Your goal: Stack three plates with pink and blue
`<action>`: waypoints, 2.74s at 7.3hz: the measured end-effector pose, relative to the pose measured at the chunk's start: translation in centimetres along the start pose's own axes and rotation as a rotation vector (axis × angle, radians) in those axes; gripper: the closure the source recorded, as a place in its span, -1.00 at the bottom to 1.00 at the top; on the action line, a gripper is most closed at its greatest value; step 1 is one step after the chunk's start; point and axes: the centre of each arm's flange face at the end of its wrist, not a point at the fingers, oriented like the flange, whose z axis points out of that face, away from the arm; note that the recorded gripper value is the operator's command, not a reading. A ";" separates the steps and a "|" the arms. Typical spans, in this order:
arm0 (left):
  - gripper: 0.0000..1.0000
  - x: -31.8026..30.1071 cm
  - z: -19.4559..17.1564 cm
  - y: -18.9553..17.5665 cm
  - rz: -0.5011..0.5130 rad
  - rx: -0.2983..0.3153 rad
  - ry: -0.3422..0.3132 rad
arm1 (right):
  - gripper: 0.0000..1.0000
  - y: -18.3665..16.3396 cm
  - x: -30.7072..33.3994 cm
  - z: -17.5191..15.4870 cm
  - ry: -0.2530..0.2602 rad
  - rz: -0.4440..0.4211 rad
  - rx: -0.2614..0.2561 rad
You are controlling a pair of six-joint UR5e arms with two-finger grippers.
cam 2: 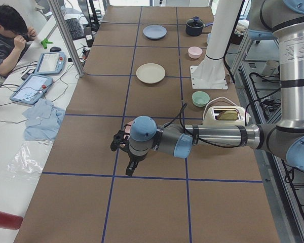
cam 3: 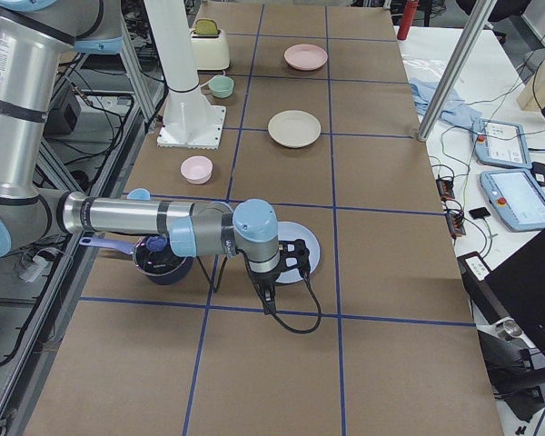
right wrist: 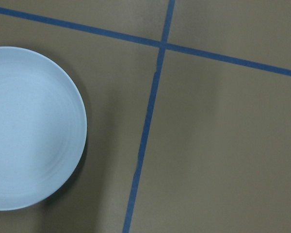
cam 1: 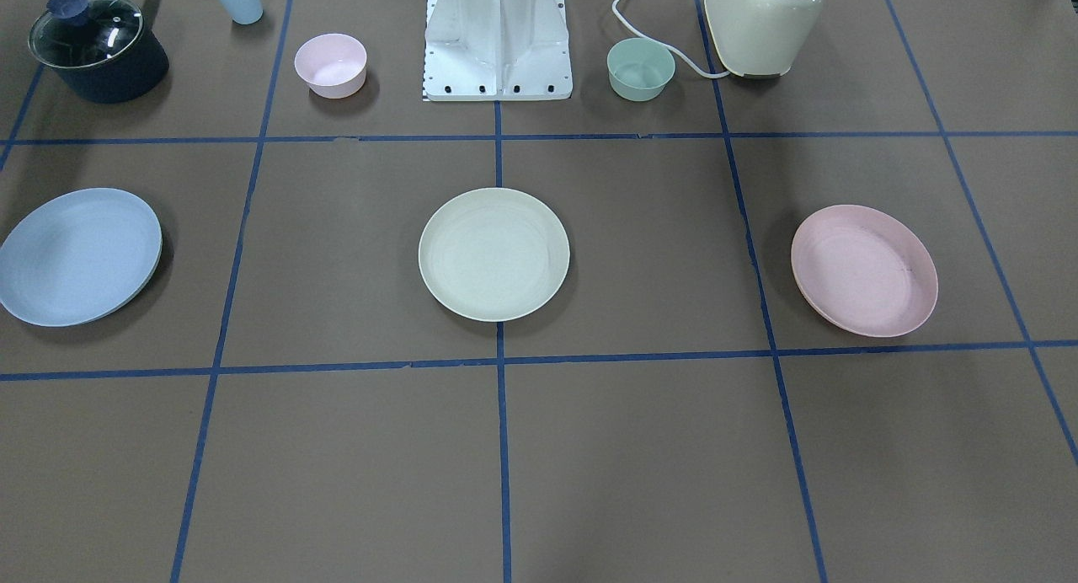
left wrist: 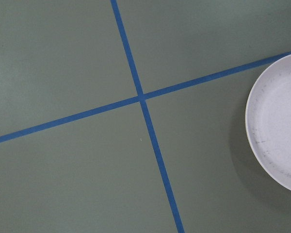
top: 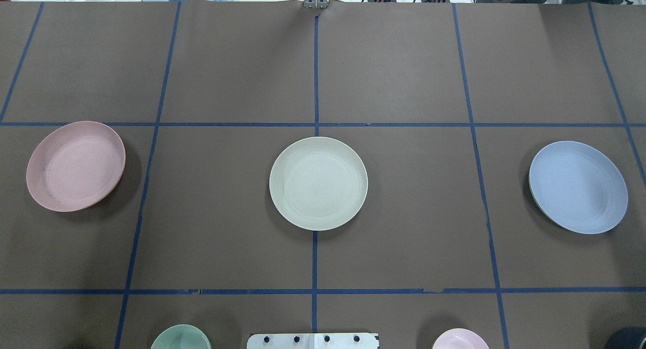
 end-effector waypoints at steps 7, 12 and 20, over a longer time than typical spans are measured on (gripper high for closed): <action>-1.00 1.7 -1.9 -8.3 0.255 0.400 -0.010 | -1.00 -4.7 -3.6 -3.5 -0.075 -0.082 0.256; -0.86 5.7 9.4 -1.9 -0.011 0.323 0.067 | -1.00 -5.1 -4.7 -2.5 -0.110 -0.032 0.273; 1.00 14.8 21.3 3.3 -0.194 0.293 0.065 | -1.00 -3.9 -4.6 -2.2 -0.113 -0.049 0.288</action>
